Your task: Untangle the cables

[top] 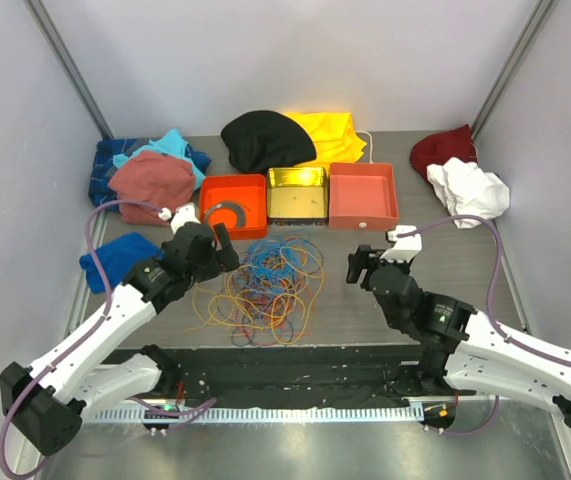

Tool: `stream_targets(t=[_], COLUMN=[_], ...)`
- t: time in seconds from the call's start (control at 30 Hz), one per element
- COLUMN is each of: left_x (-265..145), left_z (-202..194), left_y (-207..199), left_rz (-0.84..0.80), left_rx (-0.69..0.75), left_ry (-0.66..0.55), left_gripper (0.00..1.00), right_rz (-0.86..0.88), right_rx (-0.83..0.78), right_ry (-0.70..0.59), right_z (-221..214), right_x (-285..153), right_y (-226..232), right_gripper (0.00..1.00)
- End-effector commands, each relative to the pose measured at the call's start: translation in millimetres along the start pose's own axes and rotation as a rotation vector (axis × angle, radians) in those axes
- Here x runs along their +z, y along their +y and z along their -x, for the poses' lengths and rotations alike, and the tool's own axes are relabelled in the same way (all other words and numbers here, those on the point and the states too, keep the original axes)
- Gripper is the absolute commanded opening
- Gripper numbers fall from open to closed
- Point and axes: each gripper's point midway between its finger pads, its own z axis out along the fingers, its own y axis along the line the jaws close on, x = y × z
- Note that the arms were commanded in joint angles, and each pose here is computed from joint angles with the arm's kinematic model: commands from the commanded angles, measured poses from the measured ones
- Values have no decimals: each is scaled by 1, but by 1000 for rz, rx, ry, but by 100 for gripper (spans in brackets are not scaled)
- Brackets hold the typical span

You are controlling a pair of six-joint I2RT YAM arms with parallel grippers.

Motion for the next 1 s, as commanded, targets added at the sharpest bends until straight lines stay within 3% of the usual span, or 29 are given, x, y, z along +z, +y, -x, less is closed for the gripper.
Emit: stream_targets(t=[0.0,0.17,0.23,0.3,0.57,0.67,0.77,0.9,0.97], left_x=[3,30,39,53,84,93,99,103,104], left_z=[13,-9,-9,-15,-29,-35,-40,-43,-44], left_y=[-17,-42,-54,-59,-75,-74,-74,-72,-71], left_rz=[-53,-110,-147,-136,-154,-142,-134,-125,-117], left_rx=[28,38,32,38,36,44,47,50,52], left_ry=[-30,70,74,100,160,177,196,201,203], left_gripper=[100,97,83,79,78,73,63,37,33], right_rz=[-53,-12,-16,-23,-30,-29,-32,-36,-40], right_rx=[45,18,17,14,22,23,16,16,13], right_ry=[-33,-6,-2,-3,-12,-11,-6,-8,-8], right_z=[-3,-9,-11,-12,-8,-10,-13,-13,-14], right_x=[0,0,1,1,-1,-2,-2,-2,-2], right_y=[-13,-8,-8,-9,-13,-14,-16,-17,-19], right_gripper=[73,73,72,72,72,72,72,72,72])
